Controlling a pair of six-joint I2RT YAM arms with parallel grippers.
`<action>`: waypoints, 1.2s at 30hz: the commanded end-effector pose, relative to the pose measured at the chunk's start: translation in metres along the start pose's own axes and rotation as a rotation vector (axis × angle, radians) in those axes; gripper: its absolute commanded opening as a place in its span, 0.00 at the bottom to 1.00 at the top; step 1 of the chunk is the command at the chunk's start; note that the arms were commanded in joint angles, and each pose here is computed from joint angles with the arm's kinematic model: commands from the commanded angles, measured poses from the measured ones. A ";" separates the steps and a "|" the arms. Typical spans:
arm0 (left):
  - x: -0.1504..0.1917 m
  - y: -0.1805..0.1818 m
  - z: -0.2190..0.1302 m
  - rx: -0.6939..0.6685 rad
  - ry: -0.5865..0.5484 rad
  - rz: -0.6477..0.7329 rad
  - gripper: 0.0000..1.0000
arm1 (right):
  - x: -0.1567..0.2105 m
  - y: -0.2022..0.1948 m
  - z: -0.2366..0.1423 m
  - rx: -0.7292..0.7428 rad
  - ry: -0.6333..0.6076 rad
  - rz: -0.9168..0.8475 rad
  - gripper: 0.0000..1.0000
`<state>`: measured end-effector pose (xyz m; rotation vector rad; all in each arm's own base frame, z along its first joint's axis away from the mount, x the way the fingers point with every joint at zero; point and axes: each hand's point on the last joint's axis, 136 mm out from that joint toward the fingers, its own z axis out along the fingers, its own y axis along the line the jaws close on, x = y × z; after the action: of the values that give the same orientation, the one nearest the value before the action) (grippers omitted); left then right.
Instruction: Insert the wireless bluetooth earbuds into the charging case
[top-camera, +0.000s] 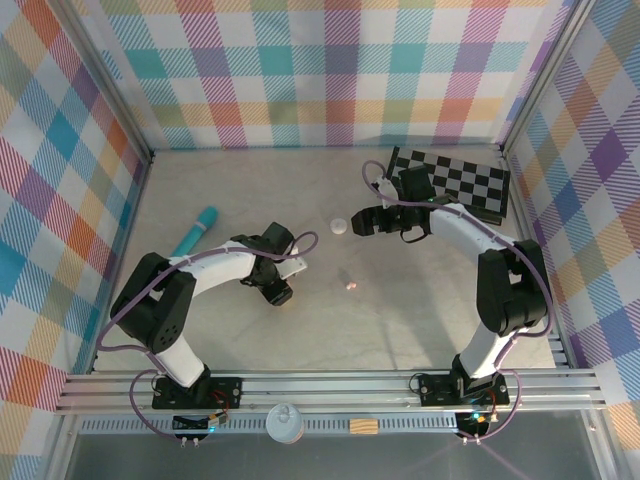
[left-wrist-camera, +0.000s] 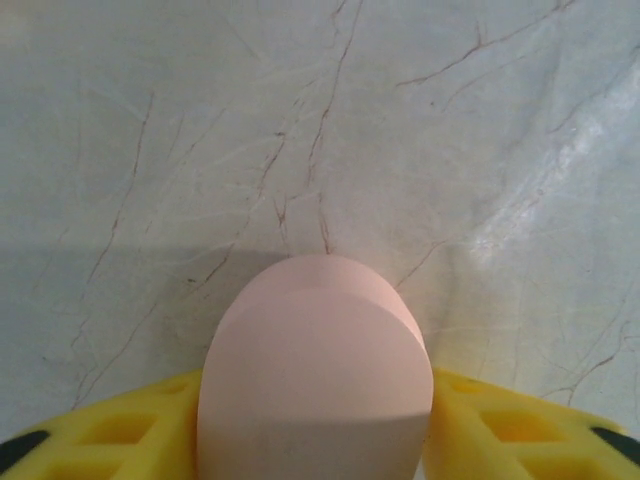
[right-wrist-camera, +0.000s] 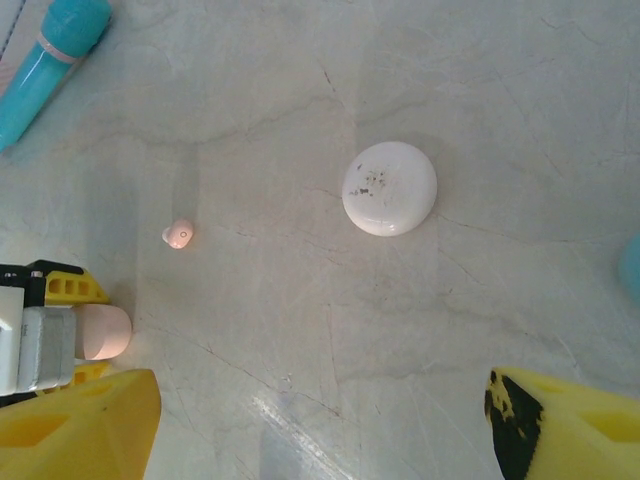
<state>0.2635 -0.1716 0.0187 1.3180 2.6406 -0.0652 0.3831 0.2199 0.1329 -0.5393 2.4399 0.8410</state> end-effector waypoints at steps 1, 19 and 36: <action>0.000 -0.004 -0.004 0.011 -0.009 0.011 0.43 | -0.010 0.008 -0.007 -0.011 -0.037 -0.025 0.84; -0.077 -0.020 -0.106 -0.011 -0.558 0.171 0.41 | 0.024 0.074 -0.039 -0.368 0.070 0.491 0.76; -0.108 -0.051 -0.135 0.020 -0.752 0.356 0.40 | 0.050 0.156 -0.015 -0.530 0.231 0.398 0.72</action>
<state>0.2739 -0.2623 0.1618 1.3578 1.8403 -0.4065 0.2622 0.3034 0.1829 -0.3118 2.5745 1.6400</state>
